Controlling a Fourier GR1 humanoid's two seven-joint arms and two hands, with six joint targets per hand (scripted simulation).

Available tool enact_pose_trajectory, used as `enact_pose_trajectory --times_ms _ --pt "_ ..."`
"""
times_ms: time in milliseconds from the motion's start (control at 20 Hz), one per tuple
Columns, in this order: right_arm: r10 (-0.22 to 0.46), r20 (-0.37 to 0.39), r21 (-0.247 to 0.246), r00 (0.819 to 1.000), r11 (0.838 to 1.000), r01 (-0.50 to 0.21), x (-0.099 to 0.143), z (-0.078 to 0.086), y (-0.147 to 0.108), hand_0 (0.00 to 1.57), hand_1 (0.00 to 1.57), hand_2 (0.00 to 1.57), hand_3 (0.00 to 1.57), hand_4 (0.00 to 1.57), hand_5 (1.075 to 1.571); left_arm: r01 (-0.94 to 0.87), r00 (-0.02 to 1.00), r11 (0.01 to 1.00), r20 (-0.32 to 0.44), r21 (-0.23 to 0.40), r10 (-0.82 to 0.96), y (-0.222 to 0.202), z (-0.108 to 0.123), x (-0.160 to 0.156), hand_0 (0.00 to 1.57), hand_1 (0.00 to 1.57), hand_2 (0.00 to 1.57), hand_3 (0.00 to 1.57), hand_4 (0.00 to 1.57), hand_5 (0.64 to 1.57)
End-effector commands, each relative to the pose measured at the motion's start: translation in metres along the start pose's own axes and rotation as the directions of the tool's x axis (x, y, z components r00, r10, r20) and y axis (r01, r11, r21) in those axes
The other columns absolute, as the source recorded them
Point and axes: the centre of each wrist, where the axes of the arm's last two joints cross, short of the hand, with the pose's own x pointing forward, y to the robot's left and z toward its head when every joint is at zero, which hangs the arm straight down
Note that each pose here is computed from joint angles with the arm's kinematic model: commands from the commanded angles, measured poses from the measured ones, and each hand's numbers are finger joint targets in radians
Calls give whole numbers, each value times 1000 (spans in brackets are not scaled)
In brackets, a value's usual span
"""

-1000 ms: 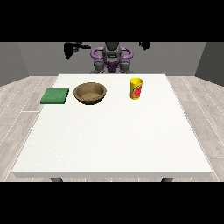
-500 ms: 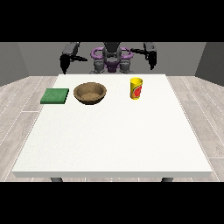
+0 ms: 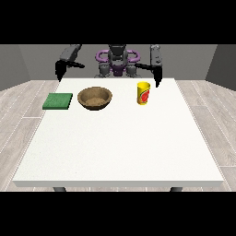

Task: Pick the cup and pour the ball into the bowl, then pick the bowl and place it on the pad

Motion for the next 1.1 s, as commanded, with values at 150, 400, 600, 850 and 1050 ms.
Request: enact_pose_trajectory --times_ms 150,400,600,850,1050 --pt "-13 3 -30 1000 999 13 -12 -5 -27 0 0 0 0 0 1563 10 1000 1000 17 15 -10 -18 1 -30 0 0 0 0 0 1249" --pt "-8 38 -9 999 1000 8 -13 6 -53 0 0 0 0 0 1558 14 1000 999 25 31 -15 -7 5 -51 0 0 0 0 0 1267" --pt "-2 25 -16 1000 1000 2 -11 -7 -58 0 0 0 0 0 1558 11 1000 999 -2 31 -11 0 -24 -44 0 0 0 0 0 1229" --pt "-23 58 30 998 999 21 -1 -13 -46 0 0 0 0 0 1562 349 933 931 57 105 -356 21 -7 -57 1289 1289 1571 1571 789 1524" --pt "-27 116 45 993 999 22 8 -16 -55 0 0 0 0 0 1556 423 901 889 20 173 -433 12 -7 -65 1312 1312 1571 1571 833 1511"
